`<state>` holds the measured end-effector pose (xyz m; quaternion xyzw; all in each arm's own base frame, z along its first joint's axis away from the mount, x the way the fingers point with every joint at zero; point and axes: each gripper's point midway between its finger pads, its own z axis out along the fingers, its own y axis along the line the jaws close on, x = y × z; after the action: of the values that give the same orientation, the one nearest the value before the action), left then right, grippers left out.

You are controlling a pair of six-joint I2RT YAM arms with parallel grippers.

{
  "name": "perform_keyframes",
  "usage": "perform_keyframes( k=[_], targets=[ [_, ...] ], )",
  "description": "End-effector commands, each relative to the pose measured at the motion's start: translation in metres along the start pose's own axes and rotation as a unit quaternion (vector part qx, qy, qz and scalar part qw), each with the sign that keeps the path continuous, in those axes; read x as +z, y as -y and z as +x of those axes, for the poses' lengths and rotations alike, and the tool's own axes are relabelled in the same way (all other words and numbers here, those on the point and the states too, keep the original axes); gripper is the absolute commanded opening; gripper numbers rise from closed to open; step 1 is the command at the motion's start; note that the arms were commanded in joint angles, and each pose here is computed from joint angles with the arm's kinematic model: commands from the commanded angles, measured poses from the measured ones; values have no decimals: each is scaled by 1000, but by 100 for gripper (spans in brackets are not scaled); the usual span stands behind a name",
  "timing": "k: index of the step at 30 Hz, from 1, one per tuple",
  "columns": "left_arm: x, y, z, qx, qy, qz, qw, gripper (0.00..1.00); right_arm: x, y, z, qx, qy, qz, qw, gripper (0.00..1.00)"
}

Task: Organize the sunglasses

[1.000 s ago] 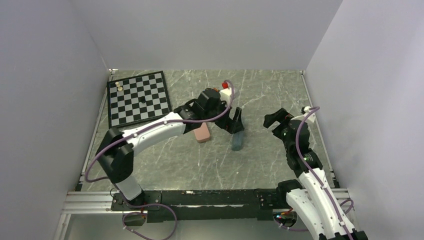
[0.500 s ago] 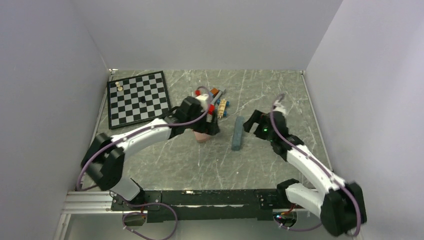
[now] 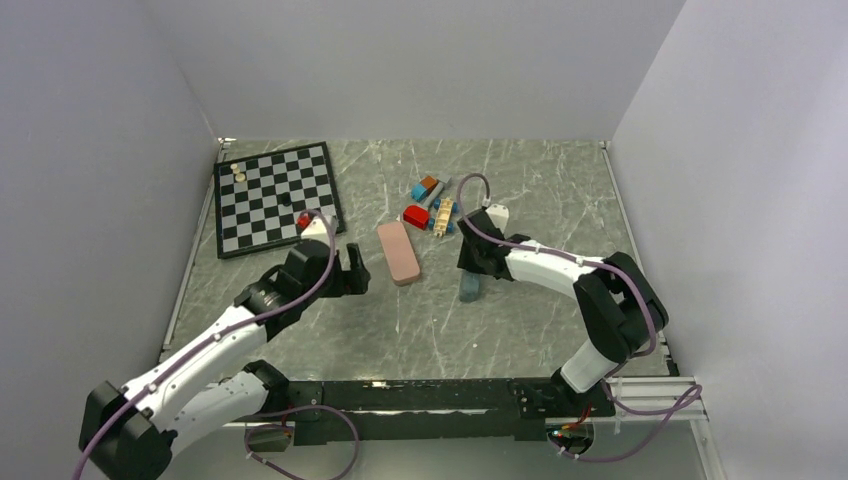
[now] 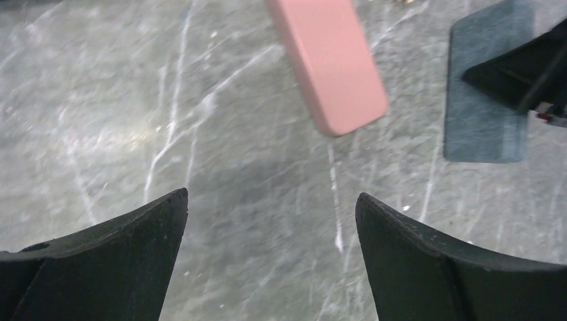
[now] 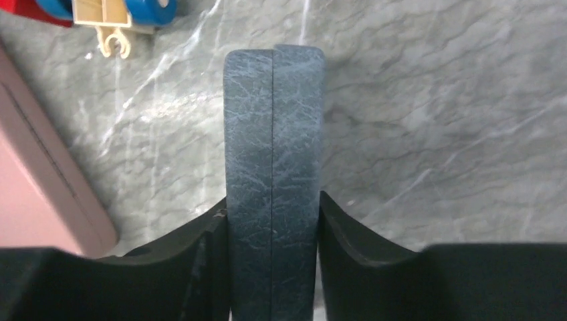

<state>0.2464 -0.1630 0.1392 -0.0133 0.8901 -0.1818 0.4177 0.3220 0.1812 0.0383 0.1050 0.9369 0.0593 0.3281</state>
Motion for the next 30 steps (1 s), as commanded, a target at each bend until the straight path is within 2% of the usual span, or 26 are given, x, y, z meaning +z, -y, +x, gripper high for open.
perform_keyframes(
  k=[1,3,5,8,11,13,15,17,19,20,21,24,30],
  targets=[
    [-10,-25,8,-25,21,-35,999,99,-15,-41,-15,-1,28,-70,997,38],
    [-12,-25,7,-28,30,-26,999,99,-22,-66,-9,1,15,-136,991,30],
    [-13,-20,5,-27,35,-13,999,99,-27,-87,-6,15,5,-198,980,27],
    [-12,-12,2,-26,40,11,999,99,-24,-102,3,38,-18,-260,965,28],
    [-10,-6,2,-28,38,26,999,99,-9,-85,11,76,-43,-257,962,33],
    [-9,-5,1,-29,38,31,998,99,2,-58,14,96,-44,-224,969,47],
    [-8,-5,0,-29,39,29,998,99,9,-24,15,107,-38,-179,977,68],
    [-7,-5,-1,-29,38,27,998,99,9,8,7,111,-22,-127,985,80],
    [-6,-5,-3,-31,41,25,998,99,3,36,-5,110,7,-81,991,87],
    [-6,-6,-4,-33,44,20,998,99,-4,47,-13,103,24,-64,992,97],
    [-6,-8,-6,-34,47,15,998,99,-13,54,-20,97,45,-53,993,99],
    [-9,-12,-15,-40,63,2,997,99,-48,74,-51,104,121,-25,987,100],
    [-25,-31,-39,-78,111,-51,989,99,-138,107,-107,129,299,-11,945,100]
  ],
)
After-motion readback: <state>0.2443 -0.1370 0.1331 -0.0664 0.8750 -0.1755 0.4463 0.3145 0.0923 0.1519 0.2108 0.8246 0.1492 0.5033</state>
